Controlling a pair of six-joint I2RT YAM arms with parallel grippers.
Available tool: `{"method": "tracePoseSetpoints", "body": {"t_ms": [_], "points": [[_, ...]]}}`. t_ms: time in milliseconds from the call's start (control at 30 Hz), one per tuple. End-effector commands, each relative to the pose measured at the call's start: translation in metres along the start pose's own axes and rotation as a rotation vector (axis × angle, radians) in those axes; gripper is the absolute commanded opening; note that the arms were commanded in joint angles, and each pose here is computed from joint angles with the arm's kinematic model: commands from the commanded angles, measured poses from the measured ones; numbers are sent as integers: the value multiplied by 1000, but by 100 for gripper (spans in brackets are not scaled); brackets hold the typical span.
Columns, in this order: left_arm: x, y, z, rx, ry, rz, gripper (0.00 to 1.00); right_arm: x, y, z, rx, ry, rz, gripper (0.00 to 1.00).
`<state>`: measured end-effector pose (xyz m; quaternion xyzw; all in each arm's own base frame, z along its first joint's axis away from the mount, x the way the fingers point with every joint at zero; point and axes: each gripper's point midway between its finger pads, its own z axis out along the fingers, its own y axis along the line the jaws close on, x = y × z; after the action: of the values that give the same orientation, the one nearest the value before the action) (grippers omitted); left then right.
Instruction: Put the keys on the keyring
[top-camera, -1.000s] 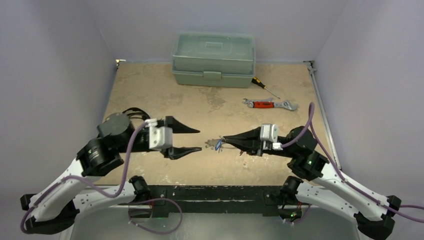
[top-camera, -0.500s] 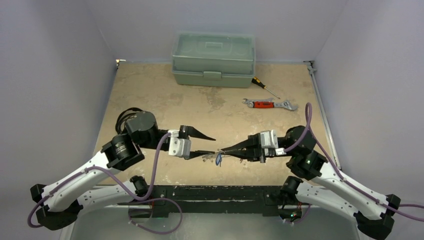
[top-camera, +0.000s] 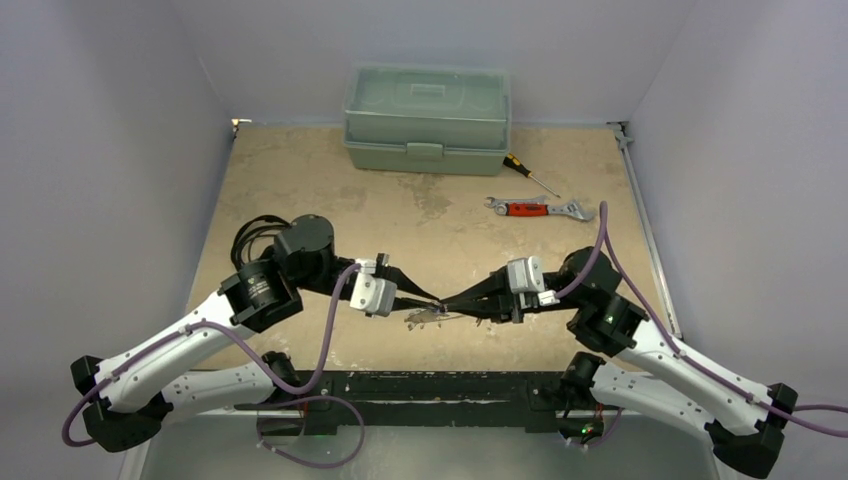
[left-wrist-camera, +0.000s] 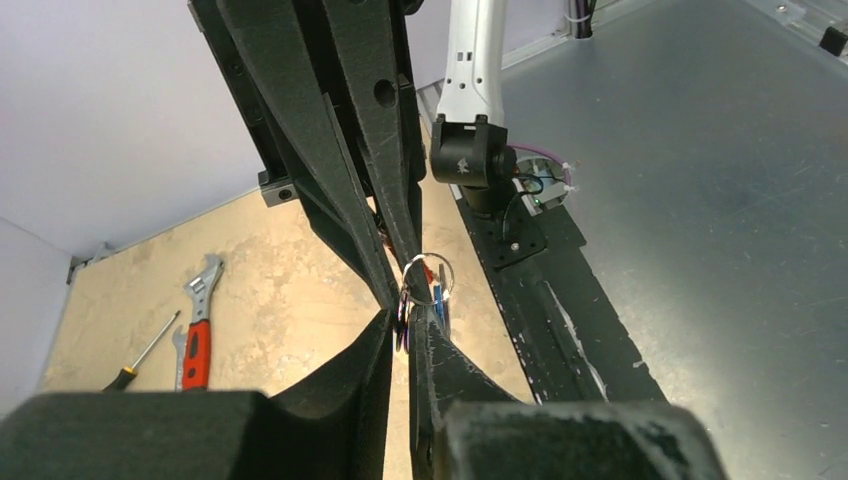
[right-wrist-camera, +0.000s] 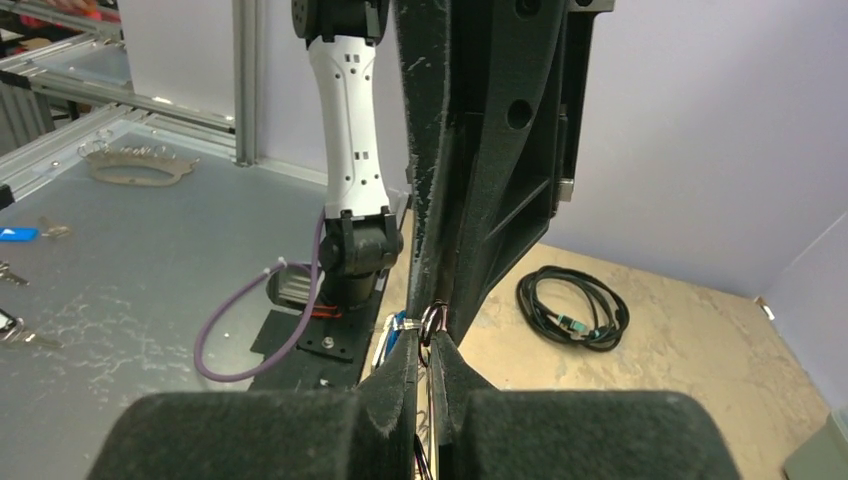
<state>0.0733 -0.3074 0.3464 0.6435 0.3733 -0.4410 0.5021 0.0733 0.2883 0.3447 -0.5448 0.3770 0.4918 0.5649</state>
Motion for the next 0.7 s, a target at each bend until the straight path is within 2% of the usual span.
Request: {"method": "tracePoseSetpoints", "body": {"t_ms": [0,167,233,267,333,400,467,667], "points": [[-9,5,3,17,-7,47,2,-27,-1,2,-12,-63,-59,0],[-3,3,3,30,8,51,0,-28,-1,2,-17,-65,-63,0],[0,10,2,-14,27,64,0,-28,-4,2,3,-63,-60,0],[2,15,0,-45,38,73,0,-27,-6,2,19,-61,-57,4],[3,27,-4,-121,50,92,0,-27,-13,1,63,-59,-50,26],[5,34,-7,-171,54,102,0,-29,-20,-2,108,-58,-43,42],[6,38,-7,-193,54,104,0,-32,-29,-6,176,-62,-29,52],[13,45,-9,-246,63,89,0,-34,-47,-23,352,-74,55,59]]}}
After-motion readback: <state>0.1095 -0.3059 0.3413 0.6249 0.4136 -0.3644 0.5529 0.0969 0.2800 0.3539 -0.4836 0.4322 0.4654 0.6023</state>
